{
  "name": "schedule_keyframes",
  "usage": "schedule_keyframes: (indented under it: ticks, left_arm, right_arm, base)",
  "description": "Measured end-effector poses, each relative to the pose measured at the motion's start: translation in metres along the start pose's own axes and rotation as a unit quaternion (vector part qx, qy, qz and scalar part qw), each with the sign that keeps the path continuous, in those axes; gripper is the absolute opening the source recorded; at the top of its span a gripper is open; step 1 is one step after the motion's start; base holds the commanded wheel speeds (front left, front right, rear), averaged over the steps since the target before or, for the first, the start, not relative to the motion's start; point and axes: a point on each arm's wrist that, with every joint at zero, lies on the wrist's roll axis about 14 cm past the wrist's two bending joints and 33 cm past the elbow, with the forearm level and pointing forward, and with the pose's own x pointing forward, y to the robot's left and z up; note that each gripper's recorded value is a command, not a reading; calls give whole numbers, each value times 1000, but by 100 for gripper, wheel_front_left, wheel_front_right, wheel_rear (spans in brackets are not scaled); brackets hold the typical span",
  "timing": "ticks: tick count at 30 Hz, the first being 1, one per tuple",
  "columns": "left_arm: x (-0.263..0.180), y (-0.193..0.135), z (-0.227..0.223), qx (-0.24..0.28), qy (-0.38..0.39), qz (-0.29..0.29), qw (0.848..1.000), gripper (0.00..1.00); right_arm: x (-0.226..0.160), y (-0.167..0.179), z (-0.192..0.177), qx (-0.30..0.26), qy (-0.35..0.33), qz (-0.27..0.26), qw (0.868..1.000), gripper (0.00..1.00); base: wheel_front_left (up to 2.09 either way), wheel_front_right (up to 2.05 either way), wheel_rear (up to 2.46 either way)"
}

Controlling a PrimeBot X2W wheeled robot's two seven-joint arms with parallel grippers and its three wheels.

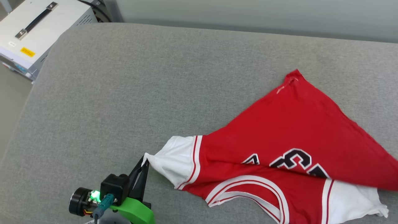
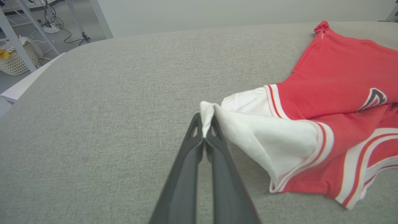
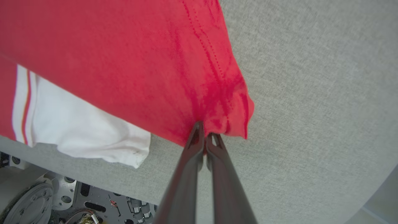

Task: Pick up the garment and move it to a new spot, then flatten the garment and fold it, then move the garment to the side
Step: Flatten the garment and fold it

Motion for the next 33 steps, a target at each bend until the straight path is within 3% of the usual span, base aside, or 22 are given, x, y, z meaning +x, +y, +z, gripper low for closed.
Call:
schedule_keyframes:
  ticks: [7,12,13,14,17,20,27,33]
  left_arm:
    - [2,-5,0,-4,0,-5,1000,0]
    - [5,-6,-3,-7,7,-6,1000,0]
    - [6,-7,-3,-9,8,-7,1000,0]
    - [7,-7,-3,-10,9,-8,1000,0]
    - [8,-11,-2,-9,8,-14,1000,0]
    - [7,-13,2,-8,3,-17,1000,0]
    - [7,-12,5,-8,-1,-15,1000,0]
    - [7,-12,1,-8,8,-15,1000,0]
  right_arm:
    - [14,33,-73,58,46,39,996,0]
    - [18,38,-81,62,43,36,996,0]
    - [17,37,-79,66,34,33,997,60]
    - [17,37,-77,68,28,30,997,100]
    - [11,30,-65,80,-3,19,997,100]
    - [-5,16,-32,86,-73,1,994,100]
    - [-62,-13,68,61,-241,-40,968,100]
    - [-87,-10,136,18,-309,-43,950,100]
  base:
    - [0,0,0]
    - [0,0,0]
    - [0,0,0]
    - [0,0,0]
    - [0,0,0]
    - [0,0,0]
    - [0,0,0]
    - [0,0,0]
